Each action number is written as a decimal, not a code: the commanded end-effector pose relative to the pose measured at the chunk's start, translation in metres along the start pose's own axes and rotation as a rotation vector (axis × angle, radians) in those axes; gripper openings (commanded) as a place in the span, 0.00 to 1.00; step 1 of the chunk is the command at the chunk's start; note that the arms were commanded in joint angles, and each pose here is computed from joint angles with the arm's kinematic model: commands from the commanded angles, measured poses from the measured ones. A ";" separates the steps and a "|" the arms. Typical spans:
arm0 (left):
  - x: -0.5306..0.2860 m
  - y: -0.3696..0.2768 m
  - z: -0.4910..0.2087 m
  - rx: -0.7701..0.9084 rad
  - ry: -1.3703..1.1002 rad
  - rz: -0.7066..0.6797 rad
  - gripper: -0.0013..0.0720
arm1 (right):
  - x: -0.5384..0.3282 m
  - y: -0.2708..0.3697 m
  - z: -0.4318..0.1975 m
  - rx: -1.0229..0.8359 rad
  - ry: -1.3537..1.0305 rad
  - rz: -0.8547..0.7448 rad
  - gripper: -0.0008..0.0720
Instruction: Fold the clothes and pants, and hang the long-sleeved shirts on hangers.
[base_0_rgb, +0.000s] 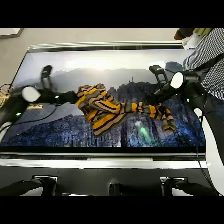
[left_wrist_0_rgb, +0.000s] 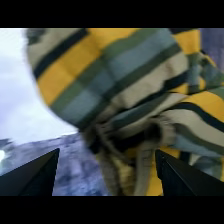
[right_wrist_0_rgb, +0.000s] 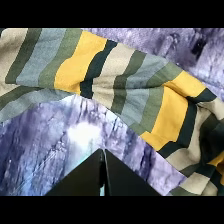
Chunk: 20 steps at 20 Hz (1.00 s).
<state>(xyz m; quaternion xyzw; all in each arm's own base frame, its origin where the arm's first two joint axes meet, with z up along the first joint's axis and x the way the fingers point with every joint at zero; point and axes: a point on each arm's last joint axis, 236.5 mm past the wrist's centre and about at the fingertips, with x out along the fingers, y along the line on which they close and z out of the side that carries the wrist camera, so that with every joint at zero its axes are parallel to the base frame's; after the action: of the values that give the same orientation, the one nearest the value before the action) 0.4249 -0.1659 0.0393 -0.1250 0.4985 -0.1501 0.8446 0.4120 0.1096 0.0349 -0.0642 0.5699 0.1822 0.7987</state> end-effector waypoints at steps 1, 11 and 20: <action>0.058 -0.046 -0.013 0.036 0.113 -0.054 1.00 | 0.000 -0.001 0.004 0.003 -0.018 -0.004 0.05; 0.108 -0.051 -0.044 -0.049 0.259 -0.026 0.06 | 0.000 -0.003 0.014 0.003 -0.058 -0.012 0.05; -0.025 -0.059 -0.060 0.017 0.317 -0.047 0.04 | -0.002 0.009 -0.025 0.238 0.110 0.024 0.05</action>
<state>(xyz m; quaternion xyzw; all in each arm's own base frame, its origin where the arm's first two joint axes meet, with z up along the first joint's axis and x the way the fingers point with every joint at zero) 0.3895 -0.2245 0.0222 -0.1199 0.6172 -0.1762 0.7574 0.4129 0.1105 0.0358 -0.0050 0.5797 0.1417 0.8024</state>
